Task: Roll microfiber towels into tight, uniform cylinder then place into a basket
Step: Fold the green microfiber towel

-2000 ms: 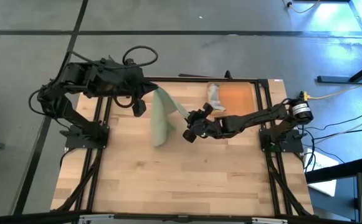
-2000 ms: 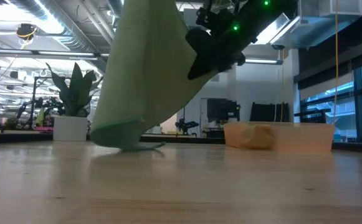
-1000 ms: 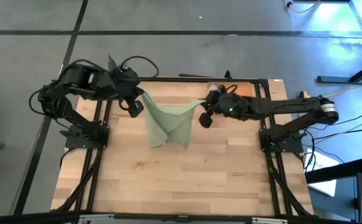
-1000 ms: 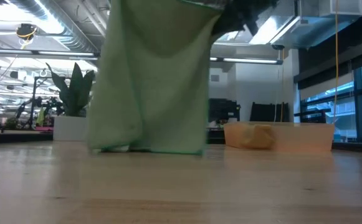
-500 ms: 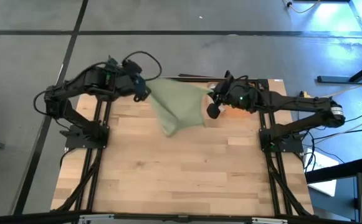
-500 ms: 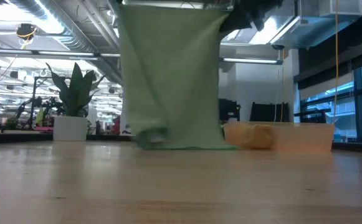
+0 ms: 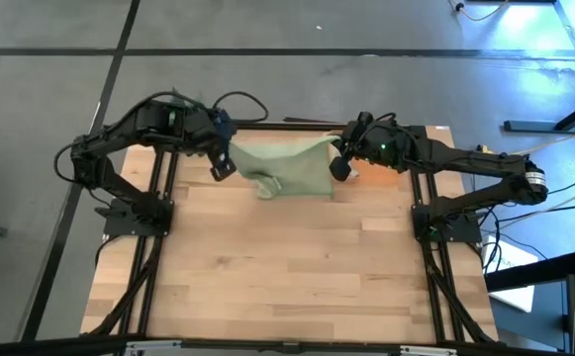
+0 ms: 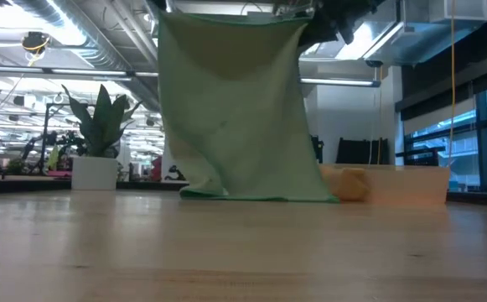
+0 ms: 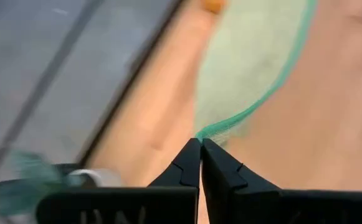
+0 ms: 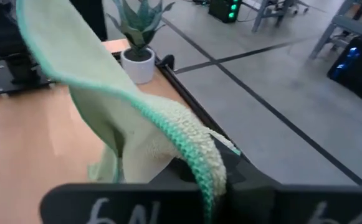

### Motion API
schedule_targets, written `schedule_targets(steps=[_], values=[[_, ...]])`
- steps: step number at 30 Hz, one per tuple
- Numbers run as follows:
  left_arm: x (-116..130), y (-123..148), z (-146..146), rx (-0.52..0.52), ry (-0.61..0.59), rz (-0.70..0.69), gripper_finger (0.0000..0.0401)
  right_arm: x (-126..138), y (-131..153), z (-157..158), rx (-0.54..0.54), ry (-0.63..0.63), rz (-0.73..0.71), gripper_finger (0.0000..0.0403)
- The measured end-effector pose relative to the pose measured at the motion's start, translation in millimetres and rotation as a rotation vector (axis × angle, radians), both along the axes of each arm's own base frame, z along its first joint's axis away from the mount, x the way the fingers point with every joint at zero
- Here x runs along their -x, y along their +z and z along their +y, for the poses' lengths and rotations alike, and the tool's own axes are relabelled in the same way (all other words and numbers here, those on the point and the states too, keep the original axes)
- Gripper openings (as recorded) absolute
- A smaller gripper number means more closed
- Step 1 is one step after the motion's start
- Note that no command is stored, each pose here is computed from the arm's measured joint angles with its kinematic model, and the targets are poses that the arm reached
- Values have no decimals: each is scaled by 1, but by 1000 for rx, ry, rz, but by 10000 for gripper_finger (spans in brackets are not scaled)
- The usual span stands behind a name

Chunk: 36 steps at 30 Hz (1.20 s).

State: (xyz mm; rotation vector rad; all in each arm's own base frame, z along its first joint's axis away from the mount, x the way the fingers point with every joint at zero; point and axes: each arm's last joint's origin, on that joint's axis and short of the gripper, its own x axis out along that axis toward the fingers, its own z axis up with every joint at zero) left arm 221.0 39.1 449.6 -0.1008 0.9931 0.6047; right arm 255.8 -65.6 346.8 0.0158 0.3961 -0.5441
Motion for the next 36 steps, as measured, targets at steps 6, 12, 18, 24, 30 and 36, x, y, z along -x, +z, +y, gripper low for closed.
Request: schedule_targets(steps=[6, 12, 18, 24, 30, 36], values=[[-1, -2, -8, 159, -103, -11, 0, 4, 21, 1, 12, 24, 19, 4], [-2, -6, -13, 219, -170, 20, 0, 13, 40, 3, -4, 30, 80, 5], [-5, -18, -9, 139, -71, 73, 0, 22, 49, 9, -103, 148, 145, 5], [-14, -28, 0, -6, 64, 44, 0, 24, 48, 18, -252, 364, 164, 5], [-27, -15, 5, -113, 10, -89, 0, 24, 48, 21, -312, 468, 151, 6], [-26, 11, 4, -150, -64, -214, 0, 23, 51, 21, -293, 459, 127, 6]])
